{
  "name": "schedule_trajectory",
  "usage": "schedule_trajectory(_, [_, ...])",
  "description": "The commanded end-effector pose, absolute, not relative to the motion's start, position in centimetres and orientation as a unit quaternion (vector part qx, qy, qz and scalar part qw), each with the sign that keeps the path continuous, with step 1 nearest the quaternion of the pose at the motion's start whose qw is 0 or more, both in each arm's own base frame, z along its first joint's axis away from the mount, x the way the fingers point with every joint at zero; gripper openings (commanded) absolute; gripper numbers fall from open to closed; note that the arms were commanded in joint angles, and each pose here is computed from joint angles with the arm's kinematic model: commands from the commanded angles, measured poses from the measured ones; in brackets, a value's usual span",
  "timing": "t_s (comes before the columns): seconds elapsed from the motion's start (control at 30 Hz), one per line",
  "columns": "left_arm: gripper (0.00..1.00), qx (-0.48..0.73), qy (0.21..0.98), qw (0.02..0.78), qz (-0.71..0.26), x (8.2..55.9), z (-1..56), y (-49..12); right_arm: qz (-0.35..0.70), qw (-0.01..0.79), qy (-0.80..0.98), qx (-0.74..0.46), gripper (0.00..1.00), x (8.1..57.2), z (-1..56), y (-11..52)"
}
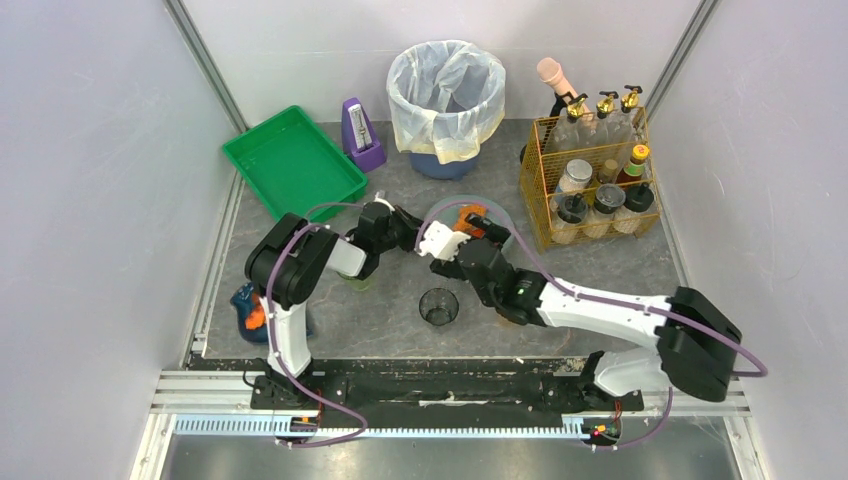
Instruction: Clear the kitchen counter
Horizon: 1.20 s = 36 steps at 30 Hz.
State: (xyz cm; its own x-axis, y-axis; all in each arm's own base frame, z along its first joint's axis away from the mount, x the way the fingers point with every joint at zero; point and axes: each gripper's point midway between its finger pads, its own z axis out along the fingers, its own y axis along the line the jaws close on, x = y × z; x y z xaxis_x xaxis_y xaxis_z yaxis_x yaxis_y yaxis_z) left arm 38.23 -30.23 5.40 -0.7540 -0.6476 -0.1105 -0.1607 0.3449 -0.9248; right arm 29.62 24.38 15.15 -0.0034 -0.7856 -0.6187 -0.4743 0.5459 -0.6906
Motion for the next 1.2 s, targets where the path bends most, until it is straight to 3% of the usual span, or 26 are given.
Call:
schedule_trajectory(0.0, [0.02,-0.221,0.691,0.313,-0.613,39.4,16.5,-30.3,-0.117,0.596,0.715,-0.346,0.98,29.6,21.0,23.1])
schedule_trajectory(0.3, [0.02,-0.218,0.676,0.334,-0.619,37.7,19.5,-28.3,-0.035,0.659,0.714,-0.233,0.98,27.0,27.2,19.4])
schedule_trajectory(0.87, [0.02,-0.262,0.689,0.397,-0.548,35.1,24.4,-20.4,-0.108,0.692,0.713,-0.015,0.98,22.4,27.9,5.3])
schedule_trajectory(1.17, [0.02,-0.260,0.687,0.422,-0.532,34.8,31.0,-17.6,-0.145,0.691,0.707,0.026,0.98,21.6,26.1,2.7])
